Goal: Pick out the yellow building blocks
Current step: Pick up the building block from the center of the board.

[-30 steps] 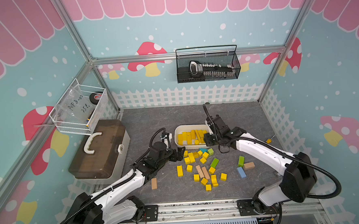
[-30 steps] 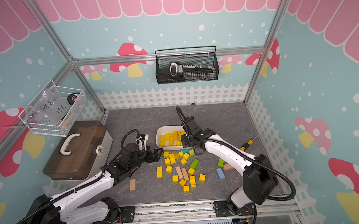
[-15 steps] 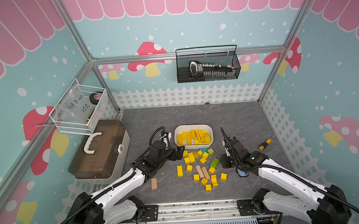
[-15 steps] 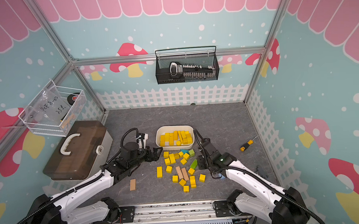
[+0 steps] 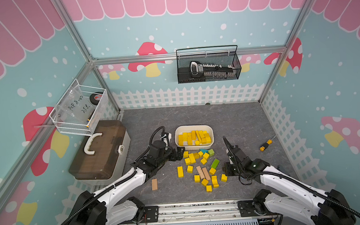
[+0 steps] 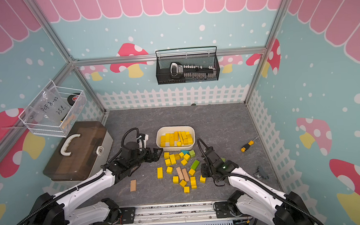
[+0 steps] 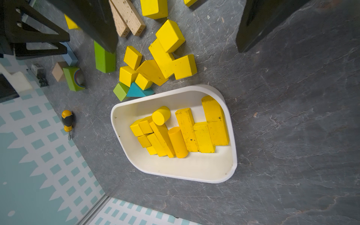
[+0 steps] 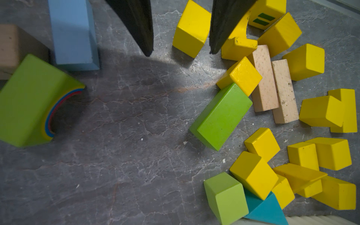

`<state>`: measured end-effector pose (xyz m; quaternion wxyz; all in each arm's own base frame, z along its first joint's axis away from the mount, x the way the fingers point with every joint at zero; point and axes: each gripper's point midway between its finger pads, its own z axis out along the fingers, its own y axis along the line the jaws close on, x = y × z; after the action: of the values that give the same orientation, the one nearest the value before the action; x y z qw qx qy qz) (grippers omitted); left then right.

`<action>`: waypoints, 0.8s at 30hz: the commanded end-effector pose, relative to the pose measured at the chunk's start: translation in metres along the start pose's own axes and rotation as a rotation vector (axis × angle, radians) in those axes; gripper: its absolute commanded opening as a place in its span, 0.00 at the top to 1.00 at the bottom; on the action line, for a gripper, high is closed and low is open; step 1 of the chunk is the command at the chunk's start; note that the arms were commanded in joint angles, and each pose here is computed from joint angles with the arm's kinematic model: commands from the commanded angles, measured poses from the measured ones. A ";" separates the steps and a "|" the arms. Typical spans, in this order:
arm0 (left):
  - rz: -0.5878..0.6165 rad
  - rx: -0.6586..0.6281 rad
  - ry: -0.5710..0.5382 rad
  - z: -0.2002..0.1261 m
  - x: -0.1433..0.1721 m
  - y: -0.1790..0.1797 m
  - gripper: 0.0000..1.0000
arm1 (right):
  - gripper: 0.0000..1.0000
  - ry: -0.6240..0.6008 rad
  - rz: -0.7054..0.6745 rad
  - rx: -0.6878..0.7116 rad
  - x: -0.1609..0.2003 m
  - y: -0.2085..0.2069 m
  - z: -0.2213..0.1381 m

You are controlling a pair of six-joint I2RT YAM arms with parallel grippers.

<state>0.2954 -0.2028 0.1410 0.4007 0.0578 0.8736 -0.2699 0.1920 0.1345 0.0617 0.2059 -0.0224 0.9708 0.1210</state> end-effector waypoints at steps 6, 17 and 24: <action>-0.019 0.016 -0.003 0.001 -0.010 -0.005 0.01 | 0.49 0.037 0.056 -0.021 0.007 0.003 0.007; -0.020 0.015 -0.005 0.001 -0.010 -0.005 0.01 | 0.51 0.082 0.089 -0.044 0.020 0.006 0.010; -0.021 0.017 -0.008 0.001 -0.010 -0.004 0.01 | 0.53 0.120 0.128 -0.022 0.030 0.003 0.007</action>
<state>0.2976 -0.2039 0.1397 0.3956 0.0573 0.8757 -0.2708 0.1766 0.1440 0.0488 0.1590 0.0130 0.9754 0.1521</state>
